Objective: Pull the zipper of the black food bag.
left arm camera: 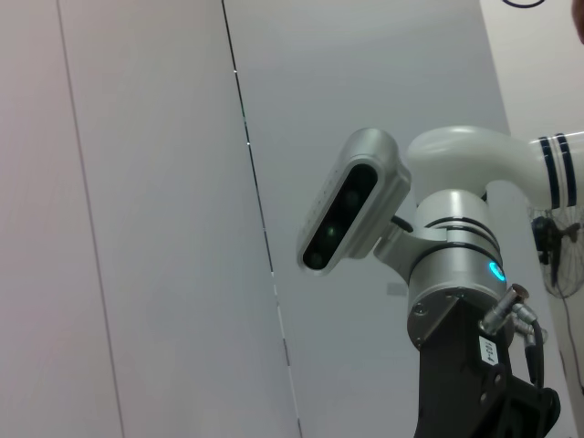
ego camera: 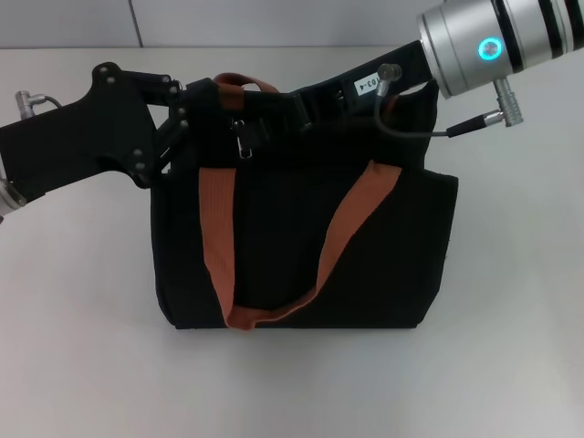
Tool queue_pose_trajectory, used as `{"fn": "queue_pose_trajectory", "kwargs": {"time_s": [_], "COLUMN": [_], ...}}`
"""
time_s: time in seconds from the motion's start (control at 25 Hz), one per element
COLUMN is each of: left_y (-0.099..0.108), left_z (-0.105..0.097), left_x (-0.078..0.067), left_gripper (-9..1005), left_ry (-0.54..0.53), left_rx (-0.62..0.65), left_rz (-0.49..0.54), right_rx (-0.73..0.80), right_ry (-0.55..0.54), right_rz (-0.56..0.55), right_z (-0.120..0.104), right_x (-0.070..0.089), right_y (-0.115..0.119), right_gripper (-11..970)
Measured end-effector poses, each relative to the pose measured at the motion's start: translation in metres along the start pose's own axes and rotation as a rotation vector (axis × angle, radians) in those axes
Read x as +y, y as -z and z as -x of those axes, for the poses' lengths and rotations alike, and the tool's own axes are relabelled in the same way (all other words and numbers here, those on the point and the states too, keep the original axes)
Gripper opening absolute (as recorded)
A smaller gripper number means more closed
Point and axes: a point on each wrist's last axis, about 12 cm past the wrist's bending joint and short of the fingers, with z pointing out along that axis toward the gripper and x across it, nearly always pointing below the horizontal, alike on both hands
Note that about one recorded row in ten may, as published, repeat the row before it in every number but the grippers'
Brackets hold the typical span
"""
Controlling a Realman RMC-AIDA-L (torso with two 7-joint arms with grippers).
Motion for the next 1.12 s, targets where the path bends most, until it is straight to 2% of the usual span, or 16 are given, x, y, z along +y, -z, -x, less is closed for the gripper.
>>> {"fn": "queue_pose_trajectory", "kwargs": {"time_s": [0.28,0.4,0.64,0.92,1.12], "left_y": [0.007,0.009,0.009,0.008,0.007], "left_z": [0.001,0.001,0.001,0.002,0.001], "left_x": [0.003,0.003,0.004,0.003,0.003], "left_gripper": [24,24,24,24,24], "left_ry": [-0.005,-0.007,-0.01,-0.009,-0.007], "left_rx": [-0.002,0.001,0.002,-0.002,-0.005], "left_rz": [0.035,0.04,0.04,0.035,0.034], "right_rx": [0.002,-0.004,-0.033,-0.043,-0.051], "right_ry": [0.011,0.001,-0.003,-0.027,-0.002], "right_rz": [-0.058,-0.095,-0.114,-0.013,0.016], "right_z": [-0.001,-0.009,-0.018,-0.016,-0.01], "right_x": [0.008,0.014,0.015,0.011,0.008], "right_y": [0.013,0.029,0.042,0.03,0.019], "right_gripper": [0,-1,0,-1,95]}}
